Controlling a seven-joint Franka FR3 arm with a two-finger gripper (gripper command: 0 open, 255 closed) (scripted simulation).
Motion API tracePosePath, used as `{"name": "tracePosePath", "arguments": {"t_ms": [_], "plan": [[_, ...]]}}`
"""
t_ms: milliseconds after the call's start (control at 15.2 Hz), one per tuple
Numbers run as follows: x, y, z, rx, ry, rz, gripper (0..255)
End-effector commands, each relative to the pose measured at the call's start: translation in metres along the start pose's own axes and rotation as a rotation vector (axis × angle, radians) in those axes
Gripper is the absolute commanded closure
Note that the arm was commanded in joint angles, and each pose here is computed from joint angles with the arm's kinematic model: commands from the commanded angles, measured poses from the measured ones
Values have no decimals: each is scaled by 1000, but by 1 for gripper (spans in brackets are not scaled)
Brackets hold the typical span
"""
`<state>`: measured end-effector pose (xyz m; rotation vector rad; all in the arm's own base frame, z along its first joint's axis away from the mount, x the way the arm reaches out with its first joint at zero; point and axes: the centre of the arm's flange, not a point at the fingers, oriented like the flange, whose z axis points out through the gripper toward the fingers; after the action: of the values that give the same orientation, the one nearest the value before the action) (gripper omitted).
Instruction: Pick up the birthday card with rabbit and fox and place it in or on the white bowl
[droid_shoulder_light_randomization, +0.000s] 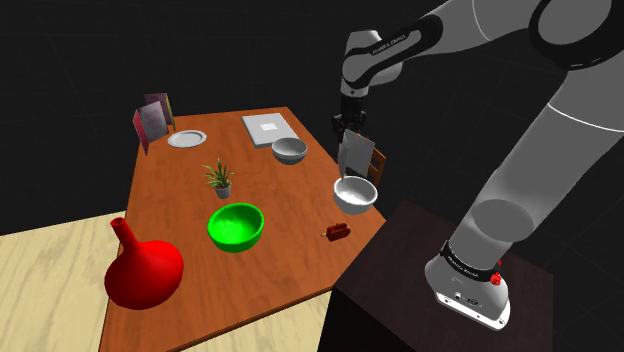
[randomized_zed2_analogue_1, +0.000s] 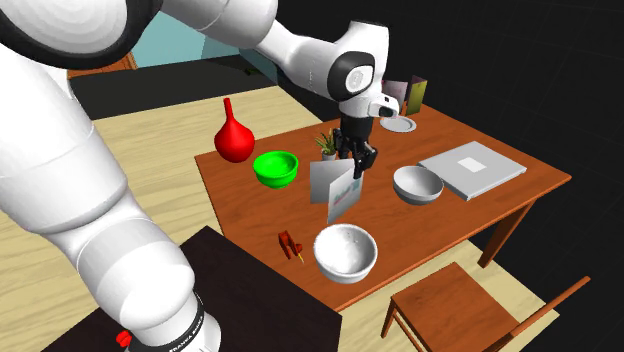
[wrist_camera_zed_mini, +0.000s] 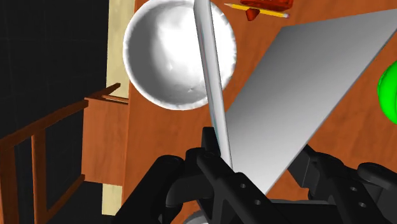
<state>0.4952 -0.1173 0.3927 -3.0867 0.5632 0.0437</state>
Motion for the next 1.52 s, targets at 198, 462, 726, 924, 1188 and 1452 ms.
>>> {"name": "tracePosePath", "arguments": {"t_ms": [198,462,726,924,1188,1452], "plan": [[-22,62,-16,0,0,-1,255],[-22,62,5,0,0,-1,255],[-21,62,26,0,0,-1,255],[-21,62,42,0,0,-1,255],[-20,62,63,0,0,-1,255],[-20,62,84,0,0,-1,255]]}}
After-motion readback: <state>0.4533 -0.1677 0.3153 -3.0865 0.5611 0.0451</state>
